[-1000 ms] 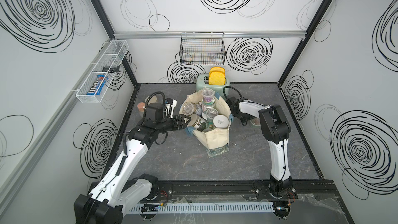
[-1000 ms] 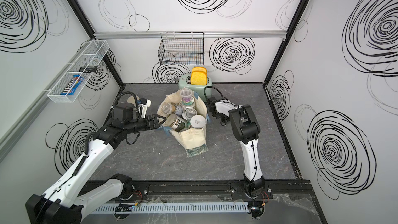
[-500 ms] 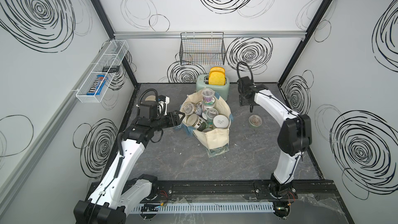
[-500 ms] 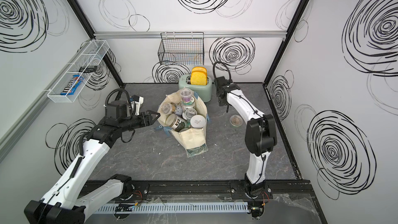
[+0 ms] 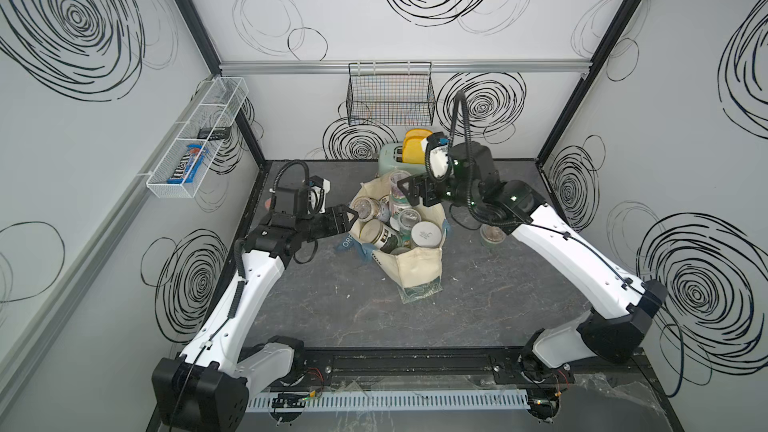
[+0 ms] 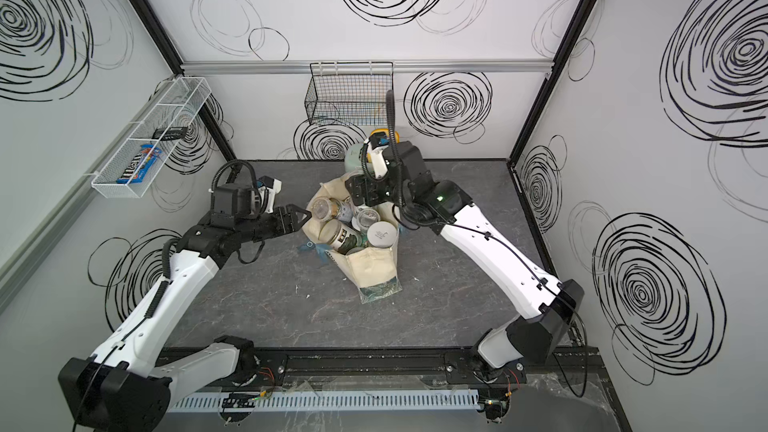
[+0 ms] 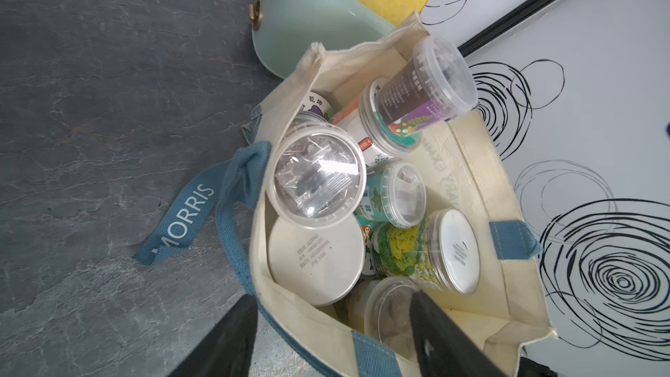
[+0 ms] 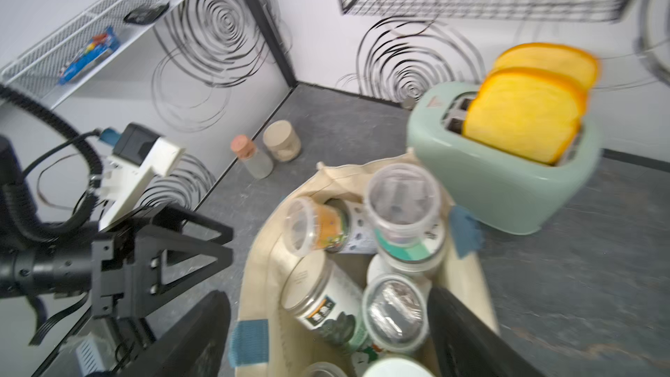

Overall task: Take out the seed jars from the canvas bag
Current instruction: Pick up the seed jar from the canvas bag, then place the seed jar at the center of the board, then pick up the seed jar from the canvas bag, then place the seed jar at the center of the board.

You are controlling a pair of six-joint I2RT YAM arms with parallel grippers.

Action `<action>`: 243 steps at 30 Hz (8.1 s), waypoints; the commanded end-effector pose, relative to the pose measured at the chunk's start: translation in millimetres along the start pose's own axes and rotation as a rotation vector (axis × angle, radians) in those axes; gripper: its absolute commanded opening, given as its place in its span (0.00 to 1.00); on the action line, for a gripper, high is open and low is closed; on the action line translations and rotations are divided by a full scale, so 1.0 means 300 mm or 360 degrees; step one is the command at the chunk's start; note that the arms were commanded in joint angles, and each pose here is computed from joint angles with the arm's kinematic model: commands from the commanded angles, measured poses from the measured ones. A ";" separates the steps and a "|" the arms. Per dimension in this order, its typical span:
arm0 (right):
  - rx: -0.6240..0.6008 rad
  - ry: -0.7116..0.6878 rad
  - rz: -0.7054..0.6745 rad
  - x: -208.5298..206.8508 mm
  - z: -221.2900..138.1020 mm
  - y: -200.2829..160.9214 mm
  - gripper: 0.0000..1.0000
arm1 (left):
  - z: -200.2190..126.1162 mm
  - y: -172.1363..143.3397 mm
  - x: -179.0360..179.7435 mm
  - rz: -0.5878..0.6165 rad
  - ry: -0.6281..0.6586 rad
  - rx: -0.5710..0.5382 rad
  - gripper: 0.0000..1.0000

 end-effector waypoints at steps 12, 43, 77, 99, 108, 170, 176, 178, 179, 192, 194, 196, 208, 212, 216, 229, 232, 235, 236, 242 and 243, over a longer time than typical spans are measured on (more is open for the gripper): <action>0.0188 -0.0336 0.0060 -0.139 0.233 -0.067 0.89 | 0.048 0.048 -0.009 0.0054 -0.0019 -0.0009 0.72; 0.0044 -0.0493 -0.0058 -0.180 0.407 0.053 0.63 | 0.063 0.037 0.001 0.0049 -0.0007 0.0008 0.72; -0.0065 -0.0936 0.0530 -1.115 0.259 -0.111 0.61 | 0.174 0.091 -0.117 0.0390 0.0321 0.0202 0.75; 0.0162 -0.1017 0.0564 -1.182 0.331 -0.206 0.95 | 0.225 0.071 -0.054 0.0399 0.0505 0.0280 0.83; 0.0081 -0.0845 0.0559 -1.032 0.188 -0.075 1.00 | 0.274 0.048 -0.050 0.0412 0.0545 0.0336 0.87; -0.0079 -0.0235 -0.1214 -0.065 0.516 -0.260 0.97 | 0.179 0.052 0.243 -0.0196 0.0163 0.0085 0.34; -0.0109 -0.0303 -0.1185 -0.082 0.570 -0.248 0.98 | 0.219 0.030 0.224 -0.0167 0.0145 0.0130 0.34; -0.0105 -0.0315 -0.1183 -0.086 0.586 -0.245 1.00 | 0.224 0.026 0.218 -0.0161 0.0136 0.0138 0.34; -0.0099 -0.0317 -0.1186 -0.088 0.593 -0.246 1.00 | 0.223 0.027 0.214 -0.0159 0.0131 0.0136 0.34; -0.0067 -0.0364 -0.1185 -0.091 0.618 -0.233 0.81 | 0.211 0.038 0.168 -0.0121 0.0103 0.0117 0.35; -0.0096 -0.0366 -0.1166 -0.083 0.597 -0.212 0.76 | 0.204 0.041 0.164 -0.0114 0.0106 0.0111 0.35; -0.0138 -0.0367 -0.1134 -0.075 0.565 -0.182 0.74 | 0.193 0.047 0.158 -0.0105 0.0108 0.0099 0.36; -0.0442 -0.0223 -0.0820 -0.019 0.254 0.025 0.74 | 0.063 0.121 0.076 0.0014 0.0163 -0.0013 0.45; -0.0473 -0.0242 -0.0640 -0.091 0.126 0.017 0.74 | 0.031 0.128 0.032 0.0102 0.0227 -0.0005 0.48; -0.0468 -0.0290 -0.0443 -0.212 -0.005 -0.041 0.74 | 0.025 0.126 -0.036 0.0195 0.0252 0.0008 0.51; -0.0429 -0.0611 0.0087 -0.571 -0.144 -0.484 0.74 | 0.101 0.098 -0.199 0.0344 0.0172 0.0098 0.67; -0.0428 -0.0625 0.0169 -0.617 -0.103 -0.561 0.73 | 0.098 0.087 -0.191 0.0353 0.0194 0.0115 0.74; -0.0403 -0.0657 0.0233 -0.658 -0.056 -0.621 0.73 | 0.083 0.068 -0.163 0.0336 0.0214 0.0124 0.85; -0.0386 -0.0682 0.0257 -0.673 -0.041 -0.641 0.73 | 0.076 0.061 -0.150 0.0313 0.0206 0.0127 0.87; -0.0266 -0.0849 0.0332 -0.733 0.028 -0.695 0.74 | 0.019 0.005 -0.055 0.0160 0.0163 0.0110 0.96; -0.0270 -0.0861 0.0338 -0.739 0.032 -0.700 0.74 | 0.012 -0.006 -0.041 0.0127 0.0135 0.0112 0.96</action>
Point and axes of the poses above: each gripper's point midway between its finger pads, its own z axis out along the fingers, its own x axis along the line the jaws close on, y = z × x, the point moved 7 cm from there along -z, back along the fingers, and after that the axes turned 8 degrees about z, right-handed, at the moved point
